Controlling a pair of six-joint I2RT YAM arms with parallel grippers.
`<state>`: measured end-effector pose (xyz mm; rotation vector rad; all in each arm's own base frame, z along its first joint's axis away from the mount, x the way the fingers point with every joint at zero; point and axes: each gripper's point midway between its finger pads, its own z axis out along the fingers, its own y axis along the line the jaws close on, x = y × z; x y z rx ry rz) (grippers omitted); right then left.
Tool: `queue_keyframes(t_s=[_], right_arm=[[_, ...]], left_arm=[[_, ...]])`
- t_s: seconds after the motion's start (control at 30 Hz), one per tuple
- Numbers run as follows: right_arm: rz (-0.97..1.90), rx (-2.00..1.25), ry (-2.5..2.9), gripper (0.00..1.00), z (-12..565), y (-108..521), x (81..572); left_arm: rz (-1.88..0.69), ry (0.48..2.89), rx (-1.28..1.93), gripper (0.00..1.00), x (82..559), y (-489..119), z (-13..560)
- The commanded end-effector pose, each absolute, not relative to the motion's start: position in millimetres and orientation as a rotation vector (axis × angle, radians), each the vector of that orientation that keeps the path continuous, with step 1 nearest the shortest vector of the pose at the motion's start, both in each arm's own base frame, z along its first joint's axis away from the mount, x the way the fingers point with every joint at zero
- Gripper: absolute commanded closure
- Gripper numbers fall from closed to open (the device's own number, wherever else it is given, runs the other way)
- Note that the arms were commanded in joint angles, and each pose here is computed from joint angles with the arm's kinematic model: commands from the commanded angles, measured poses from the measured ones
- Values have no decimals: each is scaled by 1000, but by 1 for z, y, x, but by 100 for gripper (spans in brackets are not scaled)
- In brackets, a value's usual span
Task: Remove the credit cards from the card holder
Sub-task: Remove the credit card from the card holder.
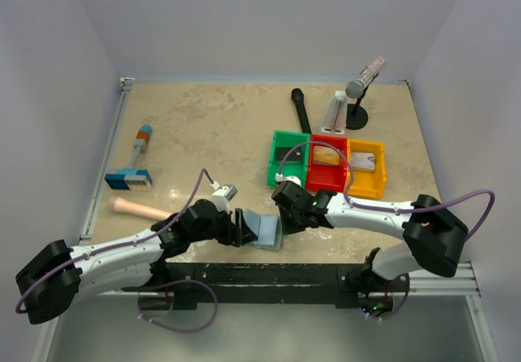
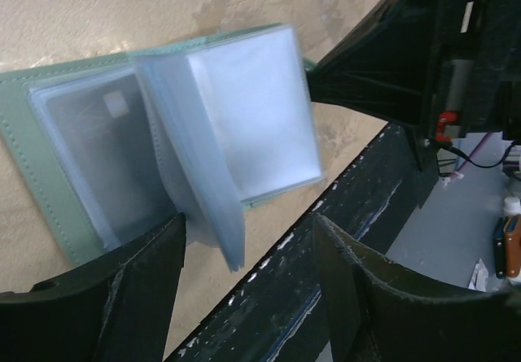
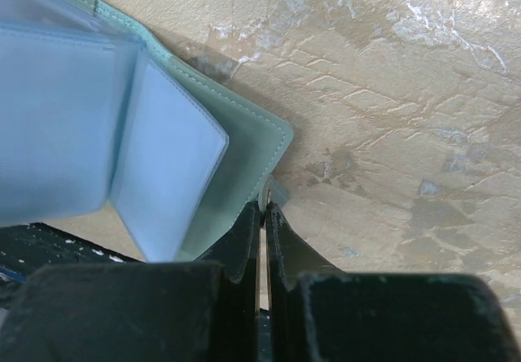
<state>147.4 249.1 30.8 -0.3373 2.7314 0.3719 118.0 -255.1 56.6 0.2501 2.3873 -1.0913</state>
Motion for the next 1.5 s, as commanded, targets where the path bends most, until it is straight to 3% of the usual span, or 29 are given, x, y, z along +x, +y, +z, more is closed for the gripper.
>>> queue_keyframes(t_s=[0.0, 0.7, 1.2, 1.47], right_arm=[[384, -344, 2722, 100, 32, 252, 149], [387, -328, 2715, 100, 34, 248, 150], [399, -335, 2709, 100, 37, 249, 150], [462, -343, 2693, 100, 42, 255, 148]], left_arm=[[-1231, 2220, 307, 32, 124, -275, 95], [-1255, 2234, 432, 33, 127, -303, 106], [-900, 2284, 153, 34, 153, -243, 88], [-995, 2128, 219, 34, 155, -249, 125]])
